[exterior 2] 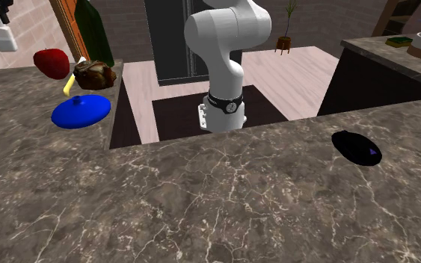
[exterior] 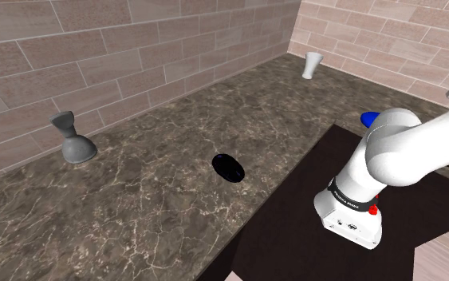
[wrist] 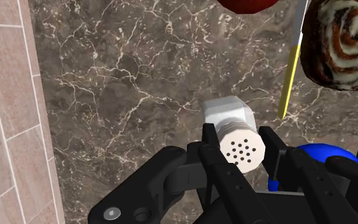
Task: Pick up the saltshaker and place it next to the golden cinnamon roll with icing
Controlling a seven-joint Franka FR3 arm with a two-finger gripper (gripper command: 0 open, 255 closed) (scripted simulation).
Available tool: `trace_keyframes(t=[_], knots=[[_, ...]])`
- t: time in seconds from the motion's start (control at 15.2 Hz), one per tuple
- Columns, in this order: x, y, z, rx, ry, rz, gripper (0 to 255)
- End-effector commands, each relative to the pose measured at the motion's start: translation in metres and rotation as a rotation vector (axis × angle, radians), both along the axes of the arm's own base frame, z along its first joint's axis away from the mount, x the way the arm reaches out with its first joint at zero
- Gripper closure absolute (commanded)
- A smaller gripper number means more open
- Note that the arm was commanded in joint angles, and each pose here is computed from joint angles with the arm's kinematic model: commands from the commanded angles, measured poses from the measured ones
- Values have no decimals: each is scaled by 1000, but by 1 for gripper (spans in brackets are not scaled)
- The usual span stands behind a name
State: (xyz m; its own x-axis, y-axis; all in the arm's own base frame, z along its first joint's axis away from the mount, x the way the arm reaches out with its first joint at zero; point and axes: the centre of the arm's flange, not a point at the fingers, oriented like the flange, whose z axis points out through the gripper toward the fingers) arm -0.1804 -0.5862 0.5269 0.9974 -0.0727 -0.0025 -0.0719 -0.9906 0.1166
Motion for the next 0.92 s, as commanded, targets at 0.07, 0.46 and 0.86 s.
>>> trace_keyframes(t=[0.07, 0.46, 0.86], knots=[[-1, -3, -16, 0, 1, 0, 255], [-1, -3, -48, 0, 1, 0, 255], [-1, -3, -80, 0, 1, 0, 255]])
